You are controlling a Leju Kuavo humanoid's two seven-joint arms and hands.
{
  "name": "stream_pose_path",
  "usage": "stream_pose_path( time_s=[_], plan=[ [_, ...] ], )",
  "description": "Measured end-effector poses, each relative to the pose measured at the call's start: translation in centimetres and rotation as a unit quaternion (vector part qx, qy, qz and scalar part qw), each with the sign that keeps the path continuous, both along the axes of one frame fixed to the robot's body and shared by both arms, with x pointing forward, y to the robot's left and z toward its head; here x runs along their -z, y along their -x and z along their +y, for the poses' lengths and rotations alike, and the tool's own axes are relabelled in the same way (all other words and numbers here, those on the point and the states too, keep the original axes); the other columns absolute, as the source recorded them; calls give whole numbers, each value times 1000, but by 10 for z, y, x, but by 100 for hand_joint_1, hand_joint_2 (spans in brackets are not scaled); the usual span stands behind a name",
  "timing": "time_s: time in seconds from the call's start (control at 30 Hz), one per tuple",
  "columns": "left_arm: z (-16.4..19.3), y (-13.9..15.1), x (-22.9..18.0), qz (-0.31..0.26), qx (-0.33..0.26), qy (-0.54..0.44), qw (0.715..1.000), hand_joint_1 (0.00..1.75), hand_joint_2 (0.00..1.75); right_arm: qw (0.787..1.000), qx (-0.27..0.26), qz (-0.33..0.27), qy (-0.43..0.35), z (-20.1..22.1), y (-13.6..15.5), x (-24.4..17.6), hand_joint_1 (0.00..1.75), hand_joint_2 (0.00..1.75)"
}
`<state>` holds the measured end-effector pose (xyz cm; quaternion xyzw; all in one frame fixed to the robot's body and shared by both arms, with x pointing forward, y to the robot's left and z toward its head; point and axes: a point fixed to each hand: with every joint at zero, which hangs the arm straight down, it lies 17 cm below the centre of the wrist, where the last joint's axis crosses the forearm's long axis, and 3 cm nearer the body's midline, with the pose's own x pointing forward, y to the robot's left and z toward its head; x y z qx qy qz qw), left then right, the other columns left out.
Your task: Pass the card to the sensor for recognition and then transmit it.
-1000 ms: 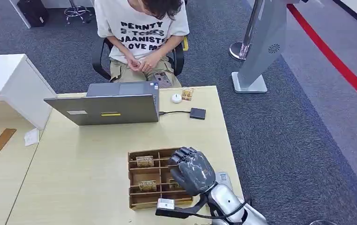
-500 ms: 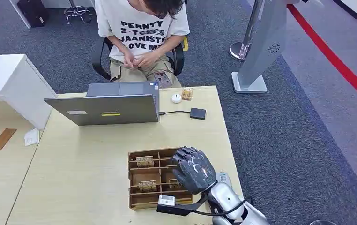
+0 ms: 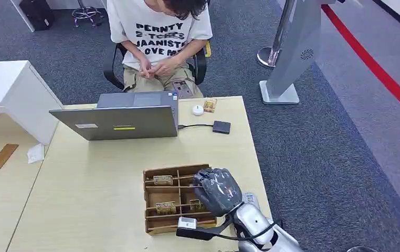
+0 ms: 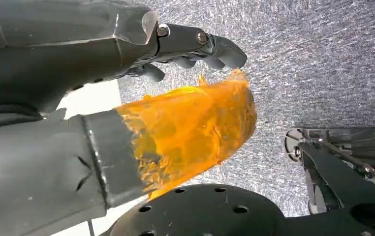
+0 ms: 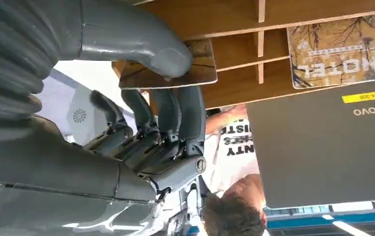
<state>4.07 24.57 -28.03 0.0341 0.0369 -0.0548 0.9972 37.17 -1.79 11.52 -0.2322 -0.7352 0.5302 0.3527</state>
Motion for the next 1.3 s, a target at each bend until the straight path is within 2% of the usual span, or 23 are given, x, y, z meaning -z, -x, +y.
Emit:
stream_pose_path(
  time_s=[0.07,0.43,0.7,0.87,0.9,1.03,1.17,1.2,1.3],
  plan=[
    [0,0,0,0,1,0,1000,0,0,1000,1,0,0,0,-1,0,169,175],
    [0,-1,0,-3,-5,-2,1000,0,0,1000,2,6,-4,-1,-3,0,171,175],
    [0,-1,0,-3,-13,-2,1000,0,0,999,6,4,-44,-7,-5,-22,169,175],
    [0,-1,0,-3,-16,-2,1000,0,0,998,8,-2,-59,-11,-5,-32,161,175],
    [0,-1,0,-3,-17,-1,1000,0,0,998,7,-5,-66,-12,-4,-36,164,175],
    [0,-1,0,-3,-25,-1,1000,0,0,993,1,-17,-116,-24,2,-65,159,175],
    [0,-2,0,-5,-31,-1,1000,0,0,987,-10,-20,-162,-35,10,-88,162,175],
    [0,-2,0,-5,-32,-1,999,0,0,983,-16,-18,-180,-38,13,-95,169,175],
    [0,-2,0,-6,-36,-1,999,0,0,974,-30,-13,-225,-48,19,-115,169,175]
  ],
)
